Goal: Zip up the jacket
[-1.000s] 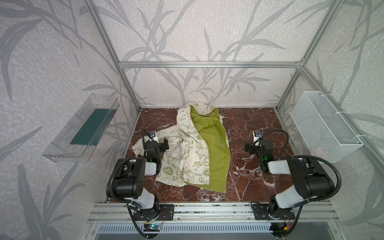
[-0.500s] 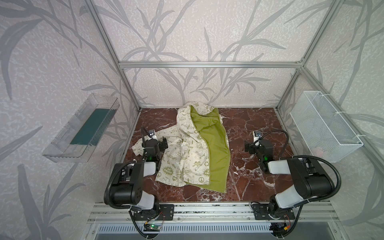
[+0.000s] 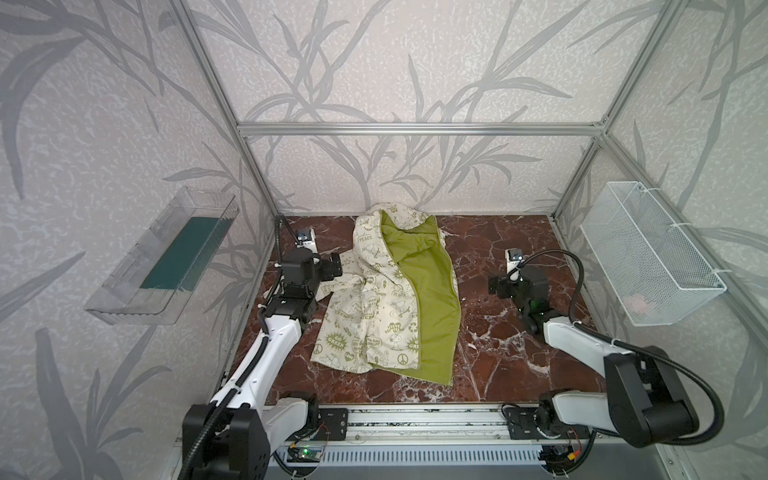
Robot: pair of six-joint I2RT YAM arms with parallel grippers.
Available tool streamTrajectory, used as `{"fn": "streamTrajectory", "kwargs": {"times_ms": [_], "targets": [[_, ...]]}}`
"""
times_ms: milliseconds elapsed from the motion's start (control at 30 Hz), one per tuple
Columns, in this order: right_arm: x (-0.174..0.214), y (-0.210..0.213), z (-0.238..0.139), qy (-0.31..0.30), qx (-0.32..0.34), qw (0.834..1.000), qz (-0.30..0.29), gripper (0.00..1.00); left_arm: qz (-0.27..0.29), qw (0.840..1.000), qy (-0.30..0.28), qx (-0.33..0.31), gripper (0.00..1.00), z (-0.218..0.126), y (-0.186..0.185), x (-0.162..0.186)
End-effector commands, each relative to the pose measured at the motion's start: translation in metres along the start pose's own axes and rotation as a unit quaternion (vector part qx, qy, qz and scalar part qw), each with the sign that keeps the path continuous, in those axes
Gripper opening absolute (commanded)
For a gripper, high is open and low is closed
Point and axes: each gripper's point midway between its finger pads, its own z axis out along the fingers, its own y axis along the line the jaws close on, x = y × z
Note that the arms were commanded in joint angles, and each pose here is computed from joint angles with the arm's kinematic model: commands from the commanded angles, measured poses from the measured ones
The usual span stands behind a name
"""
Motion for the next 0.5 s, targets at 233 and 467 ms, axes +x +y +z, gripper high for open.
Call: {"fn": "streamTrajectory", "kwargs": {"times_ms": [233, 467], "targets": [[0.016, 0.082, -0.069, 0.155, -0.082, 0.983, 0.051, 0.99, -0.066, 0.962, 0.251, 0.086, 0.89, -0.041, -0.058, 0.139], [0.052, 0.194, -0.121, 0.283, -0.255, 0.915, 0.132, 0.99, -0.099, 0.936, 0.317, 0.114, 0.86, -0.066, -0.077, 0.183]]}}
